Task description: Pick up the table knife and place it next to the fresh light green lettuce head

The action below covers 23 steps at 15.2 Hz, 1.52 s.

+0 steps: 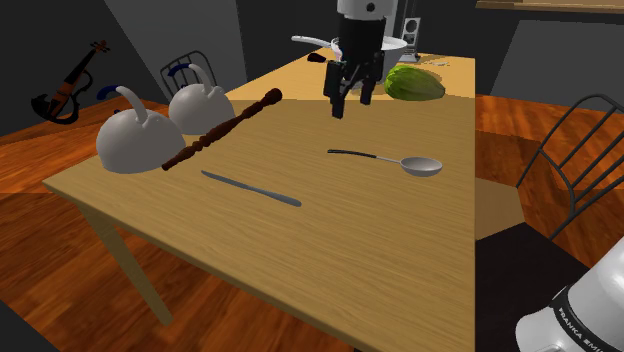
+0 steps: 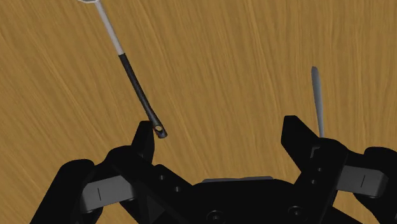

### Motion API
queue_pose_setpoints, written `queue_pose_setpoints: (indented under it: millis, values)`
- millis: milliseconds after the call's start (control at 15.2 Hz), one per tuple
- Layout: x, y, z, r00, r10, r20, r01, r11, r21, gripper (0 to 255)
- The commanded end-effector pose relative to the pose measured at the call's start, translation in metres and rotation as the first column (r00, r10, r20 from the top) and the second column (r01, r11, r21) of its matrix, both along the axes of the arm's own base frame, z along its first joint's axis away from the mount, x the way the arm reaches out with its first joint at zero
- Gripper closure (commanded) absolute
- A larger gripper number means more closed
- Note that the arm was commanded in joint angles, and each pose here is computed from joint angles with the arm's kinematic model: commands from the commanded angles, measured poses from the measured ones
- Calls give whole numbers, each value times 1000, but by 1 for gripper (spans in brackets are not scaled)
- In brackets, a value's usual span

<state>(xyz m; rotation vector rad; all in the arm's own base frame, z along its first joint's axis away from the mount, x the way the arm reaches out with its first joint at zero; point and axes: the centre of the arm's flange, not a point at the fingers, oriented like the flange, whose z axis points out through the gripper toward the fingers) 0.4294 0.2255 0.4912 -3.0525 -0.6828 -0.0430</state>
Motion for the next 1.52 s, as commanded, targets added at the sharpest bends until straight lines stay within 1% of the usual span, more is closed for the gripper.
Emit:
queue_pose_setpoints:
  millis: [0,264,528,1056,1452]
  values:
    - [6,25,-9,999,34,-8,-34,999,-5,0]
    - [17,74,-32,995,100,-23,-100,995,-15,0]
    - [25,122,-56,985,166,-39,-167,986,-24,0]
    - [29,217,-103,954,291,-72,-294,955,-38,0]
    - [28,216,-135,954,291,-72,-294,955,-38,0]
